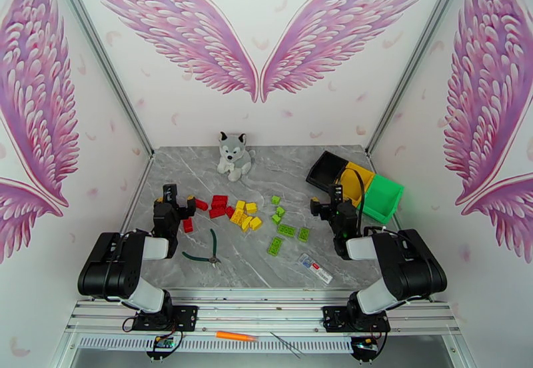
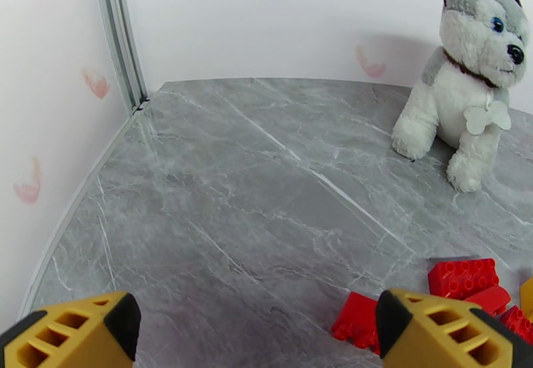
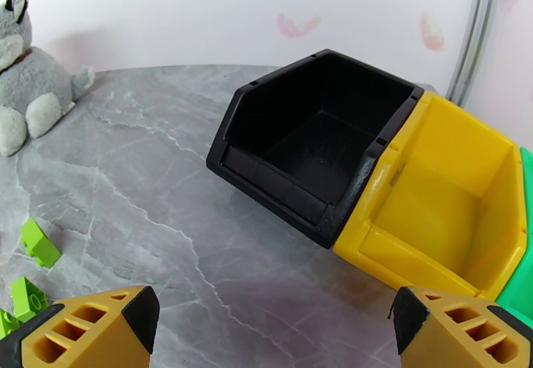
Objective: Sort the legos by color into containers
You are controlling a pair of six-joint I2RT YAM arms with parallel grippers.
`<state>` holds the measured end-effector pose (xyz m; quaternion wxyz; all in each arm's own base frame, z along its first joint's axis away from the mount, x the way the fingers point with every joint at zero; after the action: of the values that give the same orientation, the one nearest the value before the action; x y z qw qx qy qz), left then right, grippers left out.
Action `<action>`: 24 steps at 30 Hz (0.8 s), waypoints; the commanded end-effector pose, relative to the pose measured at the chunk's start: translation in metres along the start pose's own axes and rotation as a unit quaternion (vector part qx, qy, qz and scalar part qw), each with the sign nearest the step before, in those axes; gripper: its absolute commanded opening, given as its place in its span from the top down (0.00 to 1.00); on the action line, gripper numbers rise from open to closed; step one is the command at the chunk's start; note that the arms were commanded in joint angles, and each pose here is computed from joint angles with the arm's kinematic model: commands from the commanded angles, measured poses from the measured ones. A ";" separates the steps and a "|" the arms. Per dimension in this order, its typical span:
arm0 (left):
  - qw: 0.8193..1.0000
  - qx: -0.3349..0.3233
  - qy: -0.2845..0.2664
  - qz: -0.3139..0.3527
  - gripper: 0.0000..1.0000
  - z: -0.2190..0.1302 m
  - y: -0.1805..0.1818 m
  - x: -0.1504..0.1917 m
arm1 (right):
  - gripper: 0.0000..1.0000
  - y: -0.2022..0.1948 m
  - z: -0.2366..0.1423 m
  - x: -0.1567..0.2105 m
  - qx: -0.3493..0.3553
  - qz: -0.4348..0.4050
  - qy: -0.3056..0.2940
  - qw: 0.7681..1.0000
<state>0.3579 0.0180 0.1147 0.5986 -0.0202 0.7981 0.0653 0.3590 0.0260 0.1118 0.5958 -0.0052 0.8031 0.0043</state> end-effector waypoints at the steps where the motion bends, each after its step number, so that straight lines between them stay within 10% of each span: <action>1: 1.000 -0.001 -0.009 -0.005 0.01 0.002 0.001 -0.011 | 0.01 -0.002 0.002 -0.010 0.010 0.005 -0.008 1.000; 18: 0.999 -0.042 -0.022 -0.003 0.01 -0.016 0.009 -0.033 | 0.01 -0.007 -0.016 -0.029 0.070 -0.001 -0.019 0.997; 24: 0.994 -0.048 -0.102 -0.003 0.01 -0.066 -0.005 -0.077 | 0.01 0.020 -0.040 -0.066 0.094 -0.002 -0.024 0.995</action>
<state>0.3344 0.0031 0.1943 0.6689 -0.0364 0.7372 0.0885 0.3483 0.0463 0.1729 0.6249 0.0193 0.7793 -0.0427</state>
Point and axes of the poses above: each hand's point on the last joint's axis, 136 mm out from that joint toward the fingers, its own z axis out along the fingers, its own y axis along the line the jaws close on, x = y × z, the point moved 4 cm from there along -z, back along the fingers, and after that the axes turned 3 degrees about z, right-handed, at the moved point
